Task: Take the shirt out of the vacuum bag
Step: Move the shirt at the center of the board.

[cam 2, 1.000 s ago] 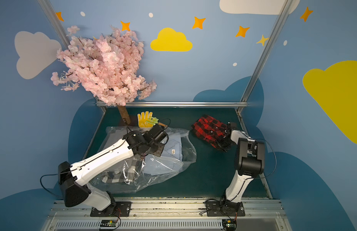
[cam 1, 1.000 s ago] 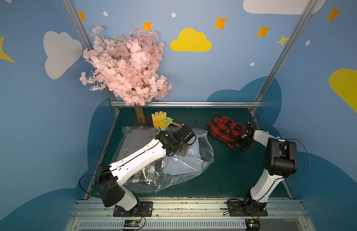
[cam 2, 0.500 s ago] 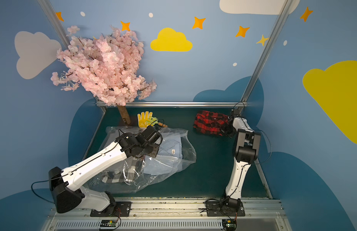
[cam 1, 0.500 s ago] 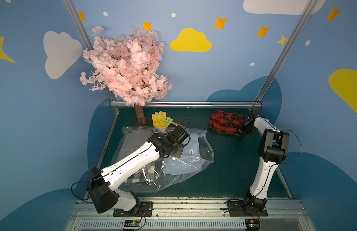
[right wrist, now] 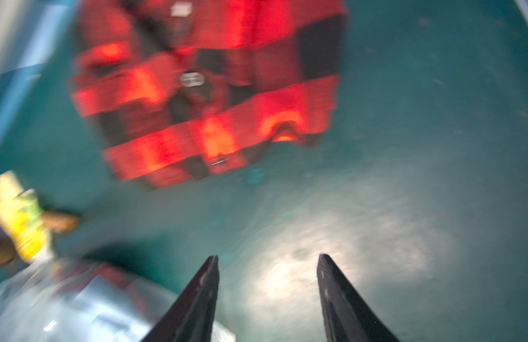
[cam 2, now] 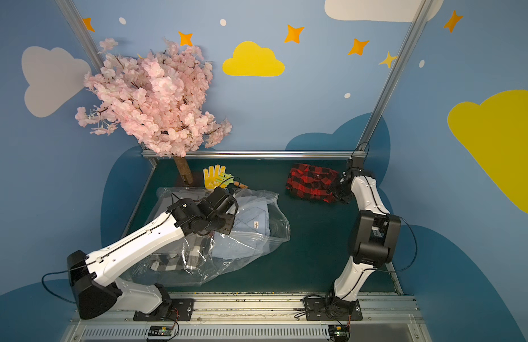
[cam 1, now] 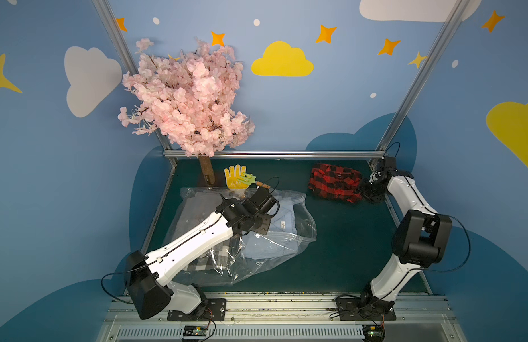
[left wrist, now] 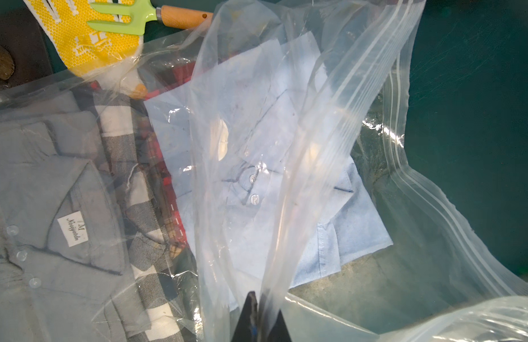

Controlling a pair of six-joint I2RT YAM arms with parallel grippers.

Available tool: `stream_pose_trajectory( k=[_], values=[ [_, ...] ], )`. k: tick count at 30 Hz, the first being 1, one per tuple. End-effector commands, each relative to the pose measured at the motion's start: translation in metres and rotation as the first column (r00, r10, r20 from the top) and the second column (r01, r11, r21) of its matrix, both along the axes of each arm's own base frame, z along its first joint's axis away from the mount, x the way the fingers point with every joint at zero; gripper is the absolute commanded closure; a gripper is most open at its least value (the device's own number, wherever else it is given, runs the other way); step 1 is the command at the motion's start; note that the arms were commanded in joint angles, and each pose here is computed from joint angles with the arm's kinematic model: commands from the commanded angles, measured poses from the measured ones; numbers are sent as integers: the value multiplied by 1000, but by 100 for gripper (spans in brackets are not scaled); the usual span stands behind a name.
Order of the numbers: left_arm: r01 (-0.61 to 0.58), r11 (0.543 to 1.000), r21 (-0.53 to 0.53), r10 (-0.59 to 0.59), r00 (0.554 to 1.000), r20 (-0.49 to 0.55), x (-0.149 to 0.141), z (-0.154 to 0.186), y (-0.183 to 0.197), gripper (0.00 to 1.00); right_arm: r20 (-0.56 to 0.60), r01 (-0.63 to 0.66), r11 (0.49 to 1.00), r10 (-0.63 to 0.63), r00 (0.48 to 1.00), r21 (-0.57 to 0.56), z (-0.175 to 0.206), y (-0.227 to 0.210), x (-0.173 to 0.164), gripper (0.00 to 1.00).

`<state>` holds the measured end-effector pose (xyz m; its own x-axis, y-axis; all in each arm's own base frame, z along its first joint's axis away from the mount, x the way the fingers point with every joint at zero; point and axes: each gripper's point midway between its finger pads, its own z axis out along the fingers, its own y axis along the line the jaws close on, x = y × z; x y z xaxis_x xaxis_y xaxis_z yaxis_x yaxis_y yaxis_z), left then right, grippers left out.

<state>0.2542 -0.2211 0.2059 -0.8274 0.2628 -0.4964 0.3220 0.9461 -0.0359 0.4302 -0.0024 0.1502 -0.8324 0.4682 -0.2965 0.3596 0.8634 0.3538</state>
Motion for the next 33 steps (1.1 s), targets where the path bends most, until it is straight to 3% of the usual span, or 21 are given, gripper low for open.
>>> stream_pose_trajectory(
  k=[1, 3, 11, 18, 22, 26, 30, 33],
  values=[
    [7, 1000, 2, -7, 1000, 11, -3, 4, 7, 91, -8, -133, 991, 134, 991, 17, -5, 42, 8, 43],
    [6, 1000, -7, -5, 1000, 15, -4, 4, 7, 91, -29, -149, 989, 149, 988, 0, -15, 51, 23, 43],
    [17, 998, -61, -17, 1000, 0, -13, 1, 5, 91, 78, -213, 971, 223, 972, -111, -37, 83, 103, 43],
    [4, 996, -93, -4, 1000, -1, -20, 0, 9, 91, 10, -312, 913, 327, 945, -264, -79, 110, 138, 43],
    [-8, 995, -96, 8, 1000, 2, -21, -1, 13, 91, -56, -402, 846, 409, 911, -350, -111, 124, 141, 44],
    [-17, 995, -98, 18, 1000, 7, -21, -1, 15, 91, -156, -373, 826, 338, 928, -423, -133, 118, 124, 44],
    [-17, 995, -102, 19, 1000, 16, -18, 3, 14, 91, -220, -402, 840, 342, 914, -364, -137, 126, 104, 45],
    [-15, 994, -105, 18, 1000, 22, -16, 5, 13, 91, -268, -436, 868, 373, 888, -239, -140, 141, 83, 46]
  ],
)
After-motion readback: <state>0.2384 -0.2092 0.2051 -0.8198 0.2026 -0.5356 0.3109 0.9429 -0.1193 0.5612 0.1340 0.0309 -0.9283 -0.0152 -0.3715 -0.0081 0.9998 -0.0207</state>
